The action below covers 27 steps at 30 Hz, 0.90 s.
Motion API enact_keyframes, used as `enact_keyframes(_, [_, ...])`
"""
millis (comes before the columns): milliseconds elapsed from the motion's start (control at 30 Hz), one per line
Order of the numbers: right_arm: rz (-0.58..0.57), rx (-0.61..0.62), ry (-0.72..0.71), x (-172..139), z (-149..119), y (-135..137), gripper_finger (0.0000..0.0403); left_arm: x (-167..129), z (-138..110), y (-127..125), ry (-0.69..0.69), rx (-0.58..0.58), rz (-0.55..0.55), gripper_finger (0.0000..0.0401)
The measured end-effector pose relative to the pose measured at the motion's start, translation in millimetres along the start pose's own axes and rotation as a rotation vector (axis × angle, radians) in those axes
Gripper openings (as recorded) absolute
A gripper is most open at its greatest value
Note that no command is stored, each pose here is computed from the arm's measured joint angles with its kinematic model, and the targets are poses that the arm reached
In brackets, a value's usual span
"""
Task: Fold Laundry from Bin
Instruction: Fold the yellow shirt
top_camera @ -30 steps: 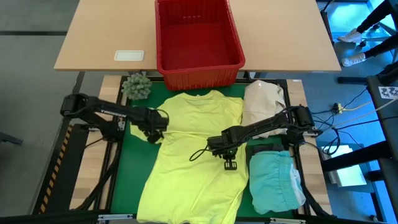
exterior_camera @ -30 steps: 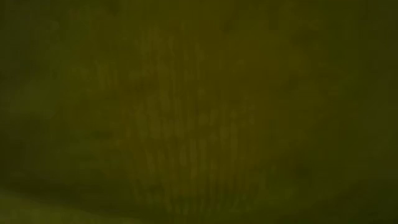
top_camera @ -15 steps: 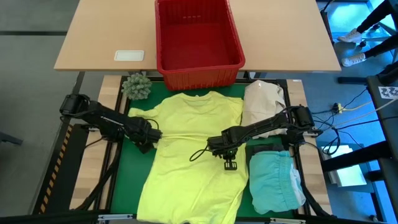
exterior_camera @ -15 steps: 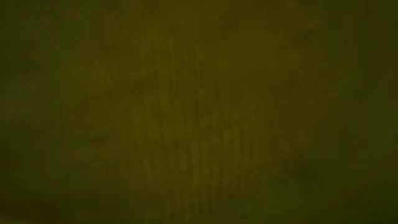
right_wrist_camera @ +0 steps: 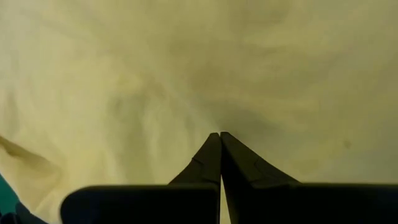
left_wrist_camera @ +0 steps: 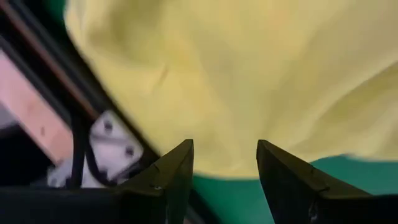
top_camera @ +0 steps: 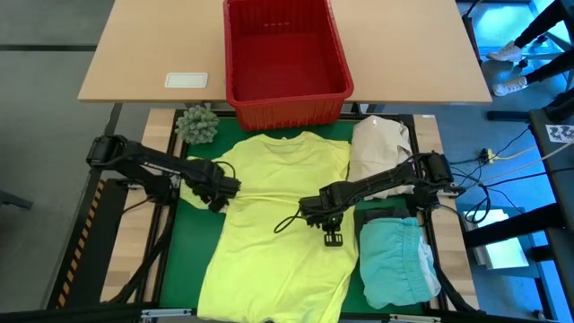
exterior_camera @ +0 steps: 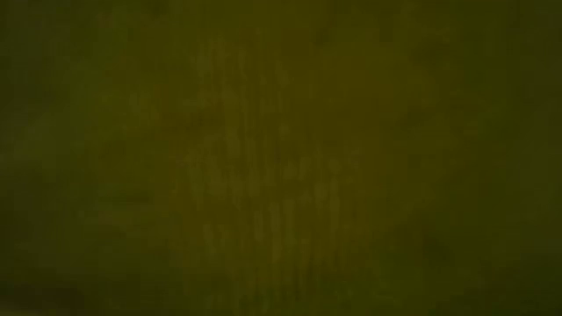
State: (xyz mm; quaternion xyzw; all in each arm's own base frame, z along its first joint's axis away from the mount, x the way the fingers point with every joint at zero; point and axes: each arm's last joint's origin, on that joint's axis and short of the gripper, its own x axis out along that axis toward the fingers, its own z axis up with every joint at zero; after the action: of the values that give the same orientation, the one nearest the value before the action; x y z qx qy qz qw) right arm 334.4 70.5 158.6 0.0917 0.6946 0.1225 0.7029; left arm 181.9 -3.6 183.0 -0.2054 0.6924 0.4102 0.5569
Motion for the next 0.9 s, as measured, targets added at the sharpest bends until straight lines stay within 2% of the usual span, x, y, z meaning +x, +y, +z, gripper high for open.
enact_keyframes(133, [0.0,0.0,0.0,0,0,0,0.0003,-22,7,-7,-0.179,0.055,0.001,0.017])
enact_keyframes(267, [0.002,-0.006,-0.017,-4,4,2,0.0003,-26,20,-7,-0.331,0.113,0.035,0.017])
enact_keyframes(500, [-0.013,-0.068,-0.095,-19,17,8,0.0003,-4,54,-1,-0.339,0.132,0.025,0.017])
enact_keyframes(600, [-0.049,-0.113,-0.249,-22,32,9,0.0003,10,67,4,-0.318,0.143,0.043,0.017])
enact_keyframes(733, [0.02,-0.184,-0.461,-22,53,14,0.0003,25,84,10,-0.291,0.153,0.068,0.017])
enact_keyframes(900, [0.029,-0.2,-0.518,-9,65,12,0.0003,38,103,15,-0.3,0.169,0.093,0.017])
